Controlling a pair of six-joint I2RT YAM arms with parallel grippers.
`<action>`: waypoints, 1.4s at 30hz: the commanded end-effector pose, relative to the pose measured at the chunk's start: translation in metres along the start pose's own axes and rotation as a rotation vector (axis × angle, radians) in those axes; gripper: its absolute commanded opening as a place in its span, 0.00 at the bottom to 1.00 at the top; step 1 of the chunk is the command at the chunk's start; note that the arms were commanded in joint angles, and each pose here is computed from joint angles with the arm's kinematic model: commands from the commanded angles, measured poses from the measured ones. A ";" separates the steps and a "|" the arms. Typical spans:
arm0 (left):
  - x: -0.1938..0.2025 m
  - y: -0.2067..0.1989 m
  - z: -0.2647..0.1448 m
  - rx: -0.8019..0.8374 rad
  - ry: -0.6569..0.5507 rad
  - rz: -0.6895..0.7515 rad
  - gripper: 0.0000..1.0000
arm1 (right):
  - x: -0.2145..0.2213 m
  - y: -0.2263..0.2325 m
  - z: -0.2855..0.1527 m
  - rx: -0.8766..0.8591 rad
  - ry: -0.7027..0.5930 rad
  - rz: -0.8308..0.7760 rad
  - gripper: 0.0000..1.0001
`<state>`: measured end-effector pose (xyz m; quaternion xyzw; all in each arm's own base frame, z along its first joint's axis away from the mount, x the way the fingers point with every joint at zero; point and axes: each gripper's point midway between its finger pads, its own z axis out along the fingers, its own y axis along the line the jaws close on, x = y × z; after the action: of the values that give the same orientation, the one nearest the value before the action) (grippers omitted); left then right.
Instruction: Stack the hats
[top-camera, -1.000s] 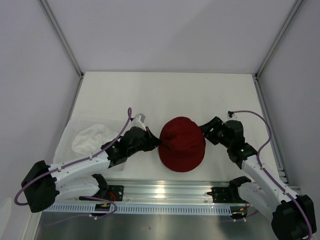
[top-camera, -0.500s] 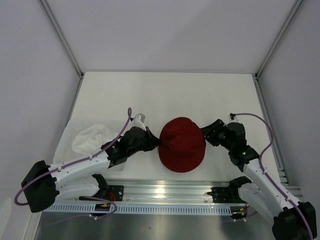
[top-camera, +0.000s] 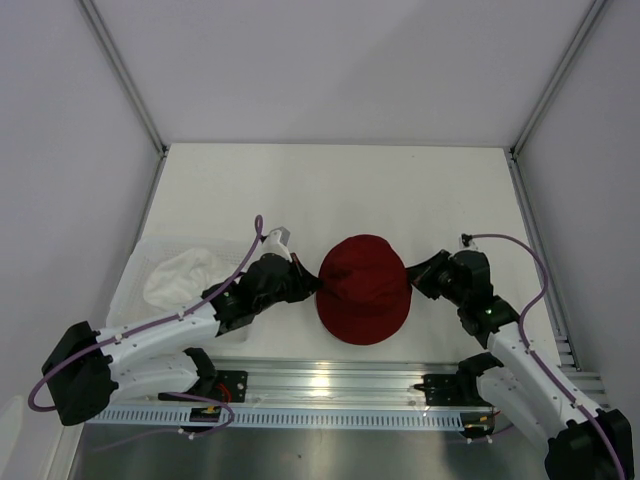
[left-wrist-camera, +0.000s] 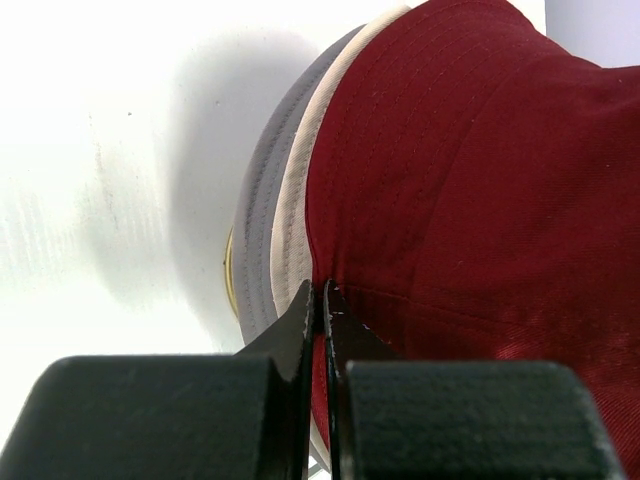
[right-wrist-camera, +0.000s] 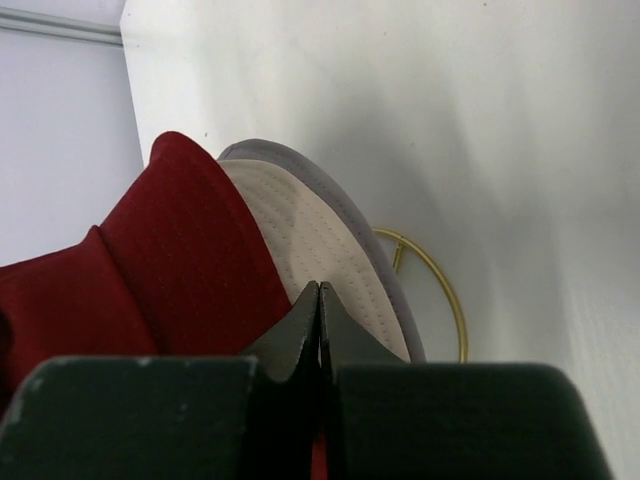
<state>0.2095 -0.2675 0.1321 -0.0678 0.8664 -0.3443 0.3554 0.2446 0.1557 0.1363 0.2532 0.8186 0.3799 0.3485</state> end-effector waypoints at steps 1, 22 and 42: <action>-0.008 0.000 -0.005 -0.016 -0.026 0.047 0.01 | -0.001 -0.015 -0.002 0.053 -0.027 -0.015 0.00; -0.010 -0.004 -0.008 -0.002 -0.028 0.058 0.01 | 0.006 0.008 -0.039 -0.104 -0.001 0.113 0.53; -0.015 -0.010 -0.006 0.006 -0.036 0.063 0.01 | 0.016 0.024 -0.046 -0.171 0.071 0.202 0.46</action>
<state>0.2106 -0.2625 0.1358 -0.0543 0.8672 -0.3309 0.3680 0.2064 0.1536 0.1527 0.2947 0.7805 0.4585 0.3062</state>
